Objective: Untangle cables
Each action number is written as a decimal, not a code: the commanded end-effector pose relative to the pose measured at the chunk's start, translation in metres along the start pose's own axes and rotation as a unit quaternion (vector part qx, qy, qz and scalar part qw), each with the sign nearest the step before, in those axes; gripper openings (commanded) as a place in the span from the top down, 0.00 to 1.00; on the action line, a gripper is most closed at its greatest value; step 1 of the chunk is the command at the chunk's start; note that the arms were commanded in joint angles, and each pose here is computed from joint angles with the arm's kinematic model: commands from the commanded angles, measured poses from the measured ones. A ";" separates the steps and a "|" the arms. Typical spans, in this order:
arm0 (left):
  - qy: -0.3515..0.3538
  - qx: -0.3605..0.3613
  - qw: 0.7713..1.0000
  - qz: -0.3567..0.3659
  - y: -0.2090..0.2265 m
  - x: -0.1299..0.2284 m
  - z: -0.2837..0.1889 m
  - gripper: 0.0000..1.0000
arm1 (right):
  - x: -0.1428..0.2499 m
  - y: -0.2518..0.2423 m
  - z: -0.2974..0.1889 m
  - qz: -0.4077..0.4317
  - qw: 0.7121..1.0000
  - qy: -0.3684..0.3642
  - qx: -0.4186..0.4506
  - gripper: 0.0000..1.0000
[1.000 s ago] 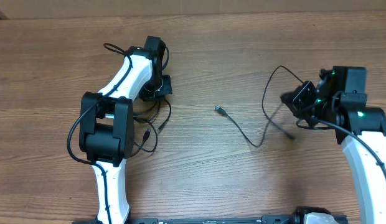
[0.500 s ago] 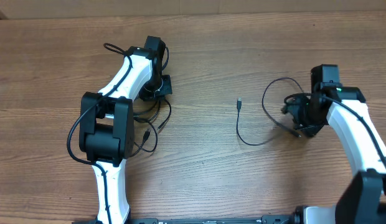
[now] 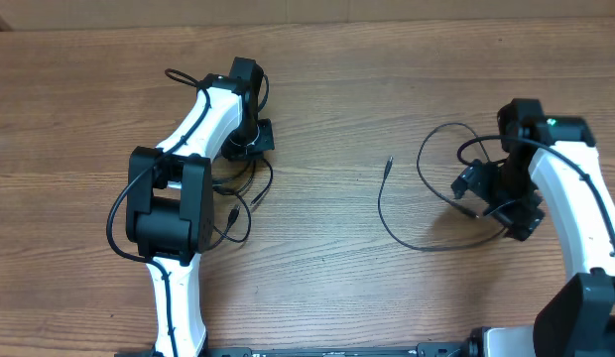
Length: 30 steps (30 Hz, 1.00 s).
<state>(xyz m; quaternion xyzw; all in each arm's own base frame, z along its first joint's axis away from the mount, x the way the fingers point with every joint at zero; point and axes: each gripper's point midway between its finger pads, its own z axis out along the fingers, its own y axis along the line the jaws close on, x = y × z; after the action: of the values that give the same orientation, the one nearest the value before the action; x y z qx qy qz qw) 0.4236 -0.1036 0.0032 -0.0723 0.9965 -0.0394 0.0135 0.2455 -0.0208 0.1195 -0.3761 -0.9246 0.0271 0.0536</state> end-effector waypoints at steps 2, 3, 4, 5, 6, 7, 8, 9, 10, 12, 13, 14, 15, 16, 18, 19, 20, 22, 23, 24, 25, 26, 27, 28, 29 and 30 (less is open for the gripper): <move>0.036 0.017 0.999 0.011 -0.006 0.016 0.023 0.96 | -0.010 -0.002 -0.015 -0.009 1.000 -0.027 0.005 0.00; 0.035 0.017 0.999 0.011 -0.006 0.016 0.023 0.96 | -0.009 0.004 -0.014 -0.028 0.999 -0.025 -0.007 0.00; 0.035 0.017 0.999 0.011 -0.006 0.016 0.023 0.96 | -0.007 0.012 -0.014 -0.055 0.998 -0.022 -0.022 0.00; 0.034 0.017 0.999 0.011 -0.006 0.015 0.023 0.96 | -0.004 0.021 -0.015 -0.085 0.995 -0.018 -0.041 0.00; 0.034 0.017 0.999 0.011 -0.006 0.015 0.023 0.95 | 0.001 0.031 -0.015 -0.117 0.991 -0.013 -0.060 0.00; 0.034 0.017 0.999 0.011 -0.006 0.015 0.023 0.95 | 0.007 0.043 -0.016 -0.152 0.985 -0.010 -0.081 0.00; 0.034 0.017 0.999 0.011 -0.006 0.015 0.023 0.95 | 0.012 0.052 -0.017 -0.180 0.979 -0.009 -0.095 0.00; 0.034 0.017 0.999 0.011 -0.006 0.015 0.023 0.95 | 0.015 0.059 -0.017 -0.200 0.975 -0.012 -0.098 0.00; 0.034 0.017 0.999 0.011 -0.006 0.015 0.023 0.95 | 0.022 0.067 -0.016 -0.232 0.968 -0.016 -0.099 0.04; 0.034 0.017 0.999 0.011 -0.006 0.015 0.023 0.94 | 0.031 0.076 -0.014 -0.270 0.957 -0.022 -0.100 0.07; 0.034 0.017 0.999 0.011 -0.006 0.015 0.023 0.94 | 0.036 0.083 -0.012 -0.292 0.951 -0.027 -0.102 0.12; 0.034 0.017 0.999 0.011 -0.006 0.015 0.023 0.94 | 0.041 0.090 -0.011 -0.308 0.945 -0.032 -0.105 0.16; 0.034 0.017 0.999 0.011 -0.006 0.015 0.023 0.94 | 0.045 0.098 -0.010 -0.320 0.940 -0.038 -0.109 0.18; 0.034 0.017 0.999 0.011 -0.006 0.015 0.023 0.94 | 0.048 0.106 -0.010 -0.331 0.935 -0.047 -0.115 0.24; 0.034 0.017 0.999 0.011 -0.006 0.015 0.023 0.94 | 0.051 0.125 -0.013 -0.350 0.924 -0.072 -0.135 0.58; 0.034 0.017 0.999 0.011 -0.006 0.015 0.023 0.94 | 0.052 0.134 -0.014 -0.345 0.924 -0.080 -0.145 0.70; 0.034 0.017 0.999 0.011 -0.006 0.015 0.023 0.94 | 0.054 0.143 -0.015 -0.335 0.925 -0.089 -0.157 0.71; 0.034 0.017 0.999 0.011 -0.006 0.015 0.023 0.94 | 0.052 0.158 -0.015 -0.327 0.923 -0.115 -0.170 0.70; 0.034 0.017 0.999 0.011 -0.006 0.015 0.023 0.94 | 0.049 0.162 -0.015 -0.326 0.922 -0.128 -0.167 0.68; 0.034 0.017 0.999 0.013 -0.006 0.015 0.023 0.94 | 0.043 0.163 -0.013 -0.318 0.924 -0.147 -0.155 0.62; 0.034 0.017 0.999 0.013 -0.006 0.015 0.023 0.94 | 0.038 0.163 -0.012 -0.314 0.925 -0.161 -0.142 0.59; 0.034 0.017 0.999 0.013 -0.006 0.015 0.023 0.94 | 0.034 0.163 -0.009 -0.309 0.926 -0.171 -0.129 0.59; 0.034 0.017 0.999 0.013 -0.006 0.015 0.023 0.94 | 0.030 0.162 -0.006 -0.307 0.928 -0.180 -0.115 0.59; 0.034 0.017 0.999 0.013 -0.006 0.015 0.023 0.94 | 0.027 0.163 -0.002 -0.306 0.928 -0.181 -0.108 0.59; 0.034 0.017 0.999 0.013 -0.006 0.015 0.023 0.94 | 0.026 0.165 0.003 -0.306 0.929 -0.178 -0.104 0.60; 0.034 0.017 0.999 0.013 -0.006 0.015 0.023 0.94 | 0.025 0.167 0.008 -0.307 0.930 -0.175 -0.101 0.64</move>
<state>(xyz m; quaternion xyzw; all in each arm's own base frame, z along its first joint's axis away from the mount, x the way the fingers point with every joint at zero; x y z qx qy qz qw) 0.4251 -0.1069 0.0034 -0.0717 0.9961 -0.0489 0.0154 0.3378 0.1286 0.1158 -0.0471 -0.9862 -0.0619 -0.1461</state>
